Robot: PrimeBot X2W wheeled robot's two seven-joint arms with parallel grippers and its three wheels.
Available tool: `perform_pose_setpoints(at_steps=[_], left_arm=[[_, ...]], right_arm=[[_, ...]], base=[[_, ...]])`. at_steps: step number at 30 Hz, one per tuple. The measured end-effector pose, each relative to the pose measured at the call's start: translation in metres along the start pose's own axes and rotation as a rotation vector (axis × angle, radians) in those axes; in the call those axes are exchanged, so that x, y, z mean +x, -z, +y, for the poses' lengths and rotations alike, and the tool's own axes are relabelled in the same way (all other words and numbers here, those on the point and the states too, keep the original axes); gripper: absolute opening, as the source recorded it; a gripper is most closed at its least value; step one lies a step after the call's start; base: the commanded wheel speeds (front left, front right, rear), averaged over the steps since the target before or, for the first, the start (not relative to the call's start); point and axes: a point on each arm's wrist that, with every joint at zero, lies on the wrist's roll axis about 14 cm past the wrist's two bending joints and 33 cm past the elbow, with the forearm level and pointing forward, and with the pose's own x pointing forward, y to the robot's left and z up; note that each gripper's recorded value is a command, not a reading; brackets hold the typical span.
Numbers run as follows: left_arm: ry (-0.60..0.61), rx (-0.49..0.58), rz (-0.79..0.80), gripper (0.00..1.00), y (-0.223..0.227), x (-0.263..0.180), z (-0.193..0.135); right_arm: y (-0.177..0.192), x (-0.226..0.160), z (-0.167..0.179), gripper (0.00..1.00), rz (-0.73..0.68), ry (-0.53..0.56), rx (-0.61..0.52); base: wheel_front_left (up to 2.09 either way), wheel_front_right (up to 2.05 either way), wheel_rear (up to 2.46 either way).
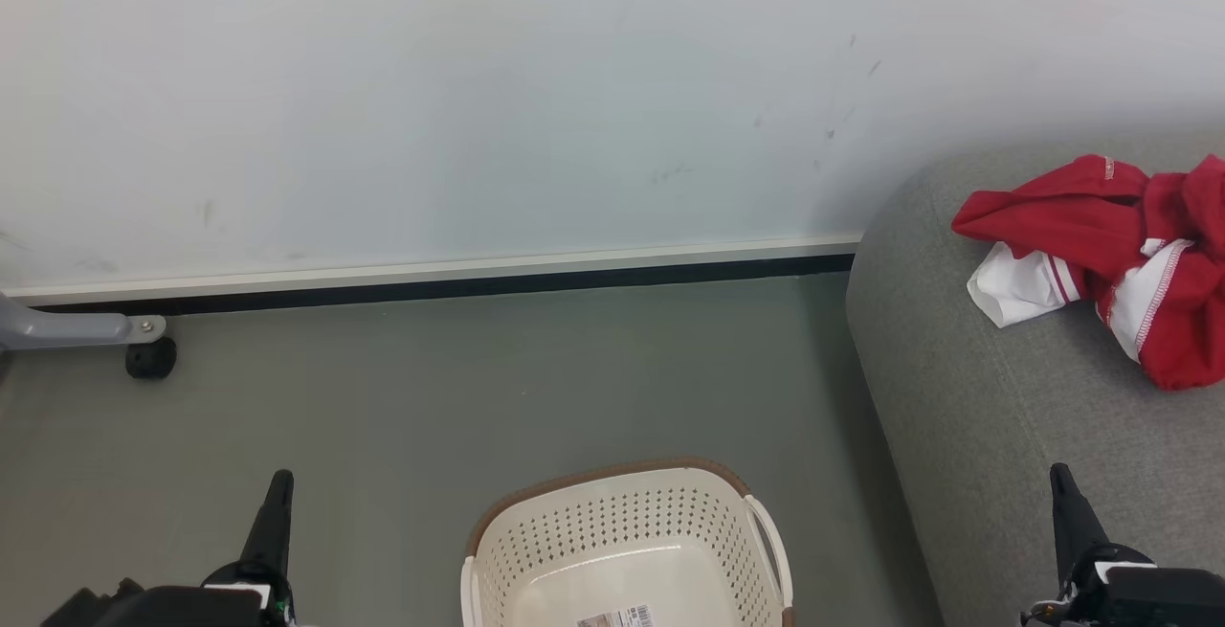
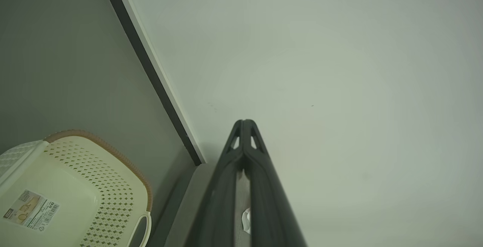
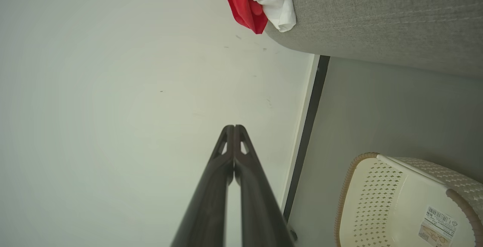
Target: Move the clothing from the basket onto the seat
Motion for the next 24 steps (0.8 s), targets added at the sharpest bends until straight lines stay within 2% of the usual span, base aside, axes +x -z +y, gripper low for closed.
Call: perform_pose_setpoints(at_steps=[9,24], left_arm=[[0.042,-0.109,0.006,0.0,0.0018,0.006,-0.0095],[0.042,-0.111,0.006,0.0,0.0017,0.006,-0.0093]], right_arm=[[-0.0062,0.002,0.0034,0.0,-0.013,-0.026,0.104],[-0.0062,0.0031,0.0054,0.0,-0.013,-0.032,0.104]], base=[[0.0,0.0,0.0],[0.0,0.0,0.0]])
